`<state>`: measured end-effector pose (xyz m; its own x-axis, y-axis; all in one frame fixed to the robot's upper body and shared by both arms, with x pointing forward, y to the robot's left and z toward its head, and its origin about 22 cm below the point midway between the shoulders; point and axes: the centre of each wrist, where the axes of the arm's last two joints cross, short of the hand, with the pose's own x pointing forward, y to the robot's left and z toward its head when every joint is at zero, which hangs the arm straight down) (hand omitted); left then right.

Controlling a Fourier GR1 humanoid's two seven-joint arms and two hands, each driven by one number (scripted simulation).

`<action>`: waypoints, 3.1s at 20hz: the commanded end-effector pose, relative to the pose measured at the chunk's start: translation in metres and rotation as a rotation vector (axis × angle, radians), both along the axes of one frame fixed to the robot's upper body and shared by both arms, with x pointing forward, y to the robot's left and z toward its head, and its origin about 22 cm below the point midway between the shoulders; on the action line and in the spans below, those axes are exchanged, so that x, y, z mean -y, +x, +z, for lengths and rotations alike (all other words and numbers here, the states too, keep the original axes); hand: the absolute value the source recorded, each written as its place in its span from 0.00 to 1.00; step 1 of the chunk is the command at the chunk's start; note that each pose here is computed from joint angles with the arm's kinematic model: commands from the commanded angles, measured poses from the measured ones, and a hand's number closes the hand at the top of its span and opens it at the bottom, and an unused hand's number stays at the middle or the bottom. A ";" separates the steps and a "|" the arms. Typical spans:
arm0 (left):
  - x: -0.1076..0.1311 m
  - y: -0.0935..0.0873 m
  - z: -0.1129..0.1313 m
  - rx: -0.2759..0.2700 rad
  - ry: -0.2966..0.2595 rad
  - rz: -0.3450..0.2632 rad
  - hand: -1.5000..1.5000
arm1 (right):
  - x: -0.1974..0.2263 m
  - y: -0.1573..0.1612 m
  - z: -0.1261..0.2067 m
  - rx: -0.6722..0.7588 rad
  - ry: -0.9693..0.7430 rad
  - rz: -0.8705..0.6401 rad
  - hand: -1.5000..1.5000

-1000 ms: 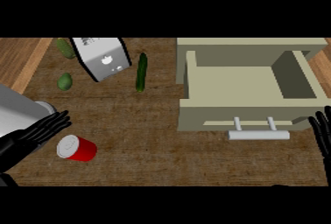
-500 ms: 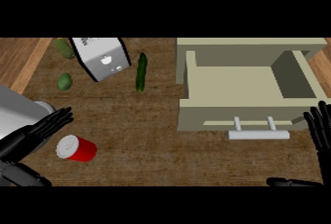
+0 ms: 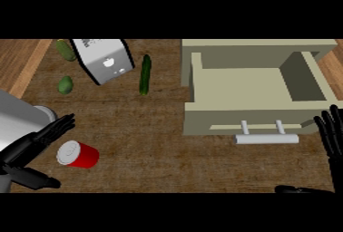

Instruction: Pick up the can, place it into the drawer and close the drawer

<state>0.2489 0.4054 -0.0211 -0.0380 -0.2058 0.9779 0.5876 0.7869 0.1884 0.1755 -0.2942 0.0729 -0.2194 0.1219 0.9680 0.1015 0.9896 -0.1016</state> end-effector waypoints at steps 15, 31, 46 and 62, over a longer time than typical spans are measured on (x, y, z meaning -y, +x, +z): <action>-0.011 0.004 -0.045 -0.040 -0.092 -0.073 0.00 | -0.005 -0.009 0.014 0.013 -0.006 0.029 0.00; 0.019 0.026 -0.060 -0.030 -0.094 -0.114 0.00 | 0.010 -0.018 0.027 0.034 -0.003 -0.018 0.00; 0.047 0.022 -0.075 -0.056 -0.151 -0.195 0.00 | 0.001 -0.021 0.019 0.015 -0.009 0.002 0.00; 0.087 0.033 -0.064 -0.040 -0.286 -0.142 1.00 | 0.014 -0.031 0.027 0.016 0.017 -0.050 0.00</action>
<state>0.2837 0.3183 -0.0862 -0.0093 -0.0877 0.9961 0.7075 0.7034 0.0685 0.1465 -0.2998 0.0941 -0.2324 0.1053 0.9669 0.1339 0.9881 -0.0755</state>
